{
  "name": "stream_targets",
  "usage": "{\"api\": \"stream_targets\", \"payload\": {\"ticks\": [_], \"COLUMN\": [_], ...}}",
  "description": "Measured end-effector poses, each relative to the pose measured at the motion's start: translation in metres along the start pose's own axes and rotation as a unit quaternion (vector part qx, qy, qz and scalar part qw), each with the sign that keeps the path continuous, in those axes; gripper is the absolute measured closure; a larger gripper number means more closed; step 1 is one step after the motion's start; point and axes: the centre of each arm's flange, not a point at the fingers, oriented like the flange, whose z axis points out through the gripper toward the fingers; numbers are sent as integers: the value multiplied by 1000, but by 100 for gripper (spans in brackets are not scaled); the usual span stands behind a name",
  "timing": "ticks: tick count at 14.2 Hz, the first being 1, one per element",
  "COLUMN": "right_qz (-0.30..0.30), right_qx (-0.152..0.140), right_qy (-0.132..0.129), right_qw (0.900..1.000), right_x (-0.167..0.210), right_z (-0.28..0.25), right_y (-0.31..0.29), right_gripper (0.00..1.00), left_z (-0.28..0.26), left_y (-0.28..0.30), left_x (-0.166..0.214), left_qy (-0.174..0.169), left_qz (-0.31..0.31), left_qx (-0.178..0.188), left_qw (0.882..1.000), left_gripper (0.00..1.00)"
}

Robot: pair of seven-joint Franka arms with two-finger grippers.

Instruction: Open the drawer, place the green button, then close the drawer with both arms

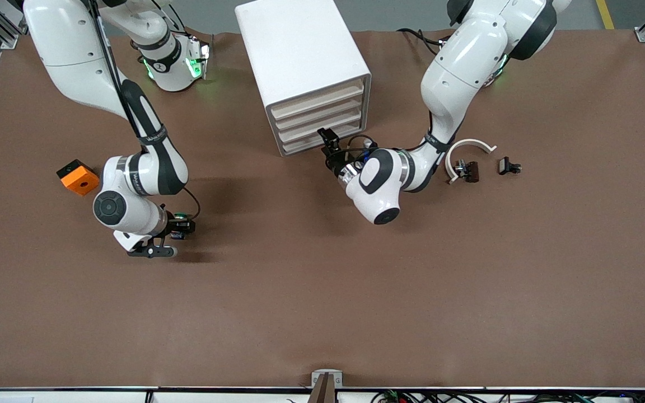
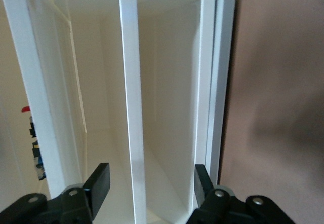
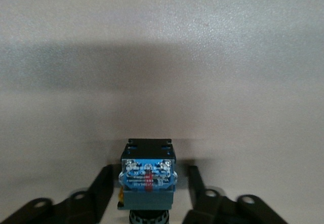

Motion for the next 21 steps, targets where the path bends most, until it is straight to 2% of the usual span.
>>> {"api": "stream_targets", "payload": {"ticks": [1,2,6,7,8,9,12,16,21], "right_qz": [0,0,2,2,2,2,2,1,0], "right_qx": [2,2,2,2,2,2,2,2,5], "right_qy": [1,2,4,4,5,6,5,-11,-15], "right_qw": [1000,1000,1000,1000,1000,1000,1000,1000,1000], "right_x": [1,2,3,4,4,5,6,10,18], "right_z": [-2,-3,-4,-4,-5,-5,-8,-18,-50], "right_y": [-1,-2,0,0,0,0,0,-2,-3], "right_gripper": [52,57,57,57,57,57,57,57,57], "left_z": [6,10,18,21,25,28,35,30,-11], "left_y": [-1,-3,-8,-9,-10,-11,-12,-6,8], "left_x": [-2,-3,-5,-6,-6,-7,-8,-5,3], "left_qy": [0,-1,6,9,12,15,20,17,-17], "left_qz": [-3,-5,-4,-3,0,2,4,-1,-10], "left_qx": [4,8,19,21,21,21,22,20,15], "left_qw": [1000,1000,1000,1000,1000,1000,1000,1000,1000], "left_gripper": [29,29,37,47,52,53,83,86,86]}}
